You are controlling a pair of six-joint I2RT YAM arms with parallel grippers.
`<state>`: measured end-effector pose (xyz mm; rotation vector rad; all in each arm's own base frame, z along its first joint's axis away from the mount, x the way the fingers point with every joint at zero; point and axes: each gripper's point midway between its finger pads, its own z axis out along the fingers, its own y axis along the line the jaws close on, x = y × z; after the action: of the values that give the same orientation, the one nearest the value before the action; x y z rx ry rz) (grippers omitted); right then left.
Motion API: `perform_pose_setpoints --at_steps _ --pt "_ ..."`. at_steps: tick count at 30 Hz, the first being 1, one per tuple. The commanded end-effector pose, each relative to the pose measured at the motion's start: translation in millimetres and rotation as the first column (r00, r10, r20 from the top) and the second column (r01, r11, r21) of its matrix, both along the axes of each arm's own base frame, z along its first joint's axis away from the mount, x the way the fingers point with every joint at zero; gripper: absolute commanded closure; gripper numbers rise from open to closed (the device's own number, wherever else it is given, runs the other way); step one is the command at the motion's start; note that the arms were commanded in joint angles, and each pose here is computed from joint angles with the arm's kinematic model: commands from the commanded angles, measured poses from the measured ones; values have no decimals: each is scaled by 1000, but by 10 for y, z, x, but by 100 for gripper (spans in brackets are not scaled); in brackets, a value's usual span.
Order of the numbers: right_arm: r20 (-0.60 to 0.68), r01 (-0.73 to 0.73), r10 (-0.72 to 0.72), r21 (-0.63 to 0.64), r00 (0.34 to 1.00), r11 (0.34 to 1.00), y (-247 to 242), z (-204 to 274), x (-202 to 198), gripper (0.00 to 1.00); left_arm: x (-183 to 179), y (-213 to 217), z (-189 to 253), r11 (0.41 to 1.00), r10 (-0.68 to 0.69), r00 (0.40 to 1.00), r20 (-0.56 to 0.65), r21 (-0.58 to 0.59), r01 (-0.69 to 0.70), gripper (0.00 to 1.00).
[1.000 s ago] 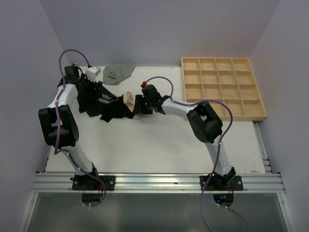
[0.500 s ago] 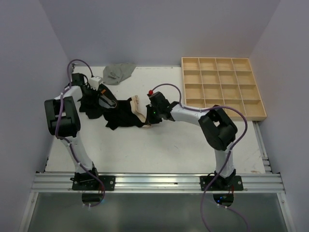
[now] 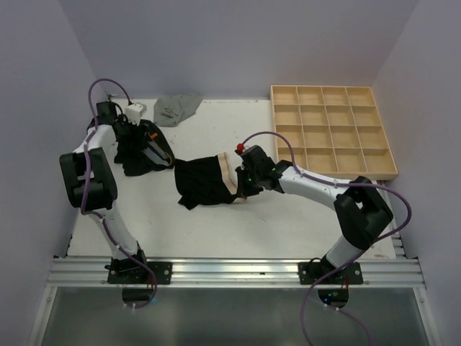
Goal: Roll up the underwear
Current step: Move the underwear to the center of the board
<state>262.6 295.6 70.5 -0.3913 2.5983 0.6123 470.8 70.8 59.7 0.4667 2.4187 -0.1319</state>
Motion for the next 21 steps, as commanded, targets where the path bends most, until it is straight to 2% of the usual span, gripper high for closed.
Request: perform_pose_setpoints --at_steps 1,5,6,10,14,21 --pt "-7 -12 12 -45 1000 999 -197 -18 -157 100 83 -453 1096 971 -214 938 273 -41 234 23" --pt "-7 5 -6 -62 1000 998 -343 -72 -269 100 -75 -1125 1020 916 -379 893 245 -37 399 23" --pt "-4 8 -8 -65 1000 998 -363 -74 -278 100 -119 -1409 971 895 -417 878 234 -62 442 23" --pt "4 19 -18 -70 1000 997 -422 -72 -317 100 -119 -2068 744 824 -491 845 211 -204 530 23" --pt "-1 25 -26 -80 1000 996 -480 -95 -358 100 -38 -2552 592 746 -535 820 202 -342 571 24" --pt "-11 37 -39 -86 999 996 -519 -126 -395 100 -177 -3125 280 667 -626 759 178 -381 640 24"
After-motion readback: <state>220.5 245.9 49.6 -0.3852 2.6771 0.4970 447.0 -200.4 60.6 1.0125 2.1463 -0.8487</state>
